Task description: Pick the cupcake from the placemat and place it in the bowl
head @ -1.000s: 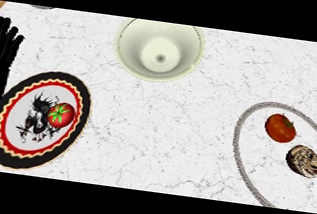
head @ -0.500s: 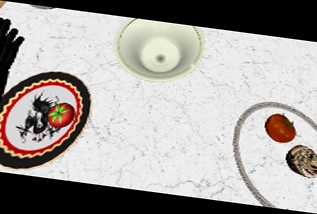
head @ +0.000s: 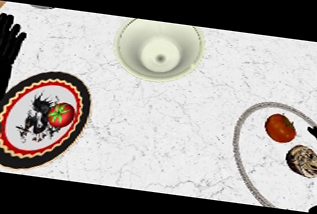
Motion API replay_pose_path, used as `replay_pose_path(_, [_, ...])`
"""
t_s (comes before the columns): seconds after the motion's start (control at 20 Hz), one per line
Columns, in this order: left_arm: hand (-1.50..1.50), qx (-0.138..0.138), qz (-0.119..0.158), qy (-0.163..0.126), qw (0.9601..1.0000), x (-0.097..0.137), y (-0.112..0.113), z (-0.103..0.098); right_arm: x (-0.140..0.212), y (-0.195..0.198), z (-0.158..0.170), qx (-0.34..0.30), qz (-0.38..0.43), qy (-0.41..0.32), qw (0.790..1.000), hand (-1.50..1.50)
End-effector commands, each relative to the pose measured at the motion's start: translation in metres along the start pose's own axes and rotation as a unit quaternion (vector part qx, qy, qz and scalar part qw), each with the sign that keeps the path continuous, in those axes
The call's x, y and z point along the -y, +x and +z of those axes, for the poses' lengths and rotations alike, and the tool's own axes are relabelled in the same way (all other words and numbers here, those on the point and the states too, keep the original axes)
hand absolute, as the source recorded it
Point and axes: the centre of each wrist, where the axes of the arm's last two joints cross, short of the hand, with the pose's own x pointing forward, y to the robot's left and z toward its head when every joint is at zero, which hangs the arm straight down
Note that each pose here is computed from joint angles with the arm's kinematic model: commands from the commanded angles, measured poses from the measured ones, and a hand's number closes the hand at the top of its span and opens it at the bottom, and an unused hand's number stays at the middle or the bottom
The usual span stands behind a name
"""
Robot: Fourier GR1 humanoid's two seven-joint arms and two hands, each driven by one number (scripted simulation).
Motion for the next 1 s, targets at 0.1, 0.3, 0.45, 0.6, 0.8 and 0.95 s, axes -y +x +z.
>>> replay_pose_path(0.1, [0.00, -0.006, 0.000, 0.007, 1.0000, -0.006, -0.022, 0.009, -0.012, -0.007, -0.012, -0.012, 0.010, 0.010, 1.000, -1.50])
replay_pose_path(0.3, [0.00, -0.005, 0.003, 0.001, 1.0000, 0.015, -0.005, 0.015, -0.034, -0.021, -0.031, -0.019, 0.004, 0.008, 1.000, -1.50])
replay_pose_path(0.45, [0.00, -0.002, -0.005, 0.004, 1.0000, 0.004, 0.004, 0.010, -0.032, -0.021, -0.018, -0.036, -0.002, 0.021, 0.999, -1.50])
replay_pose_path(0.6, [0.00, -0.005, -0.006, 0.004, 1.0000, 0.004, -0.009, 0.012, -0.054, -0.022, -0.027, -0.048, 0.001, 0.033, 0.998, -1.50])
replay_pose_path(0.8, [0.00, 0.004, -0.003, -0.001, 1.0000, -0.004, 0.010, 0.005, -0.028, -0.001, -0.055, -0.054, 0.020, 0.025, 0.998, -1.50])
replay_pose_path(0.95, [0.00, -0.003, 0.001, 0.006, 1.0000, -0.012, 0.012, 0.007, -0.047, -0.013, -0.058, -0.009, 0.013, -0.016, 1.000, 1.50])
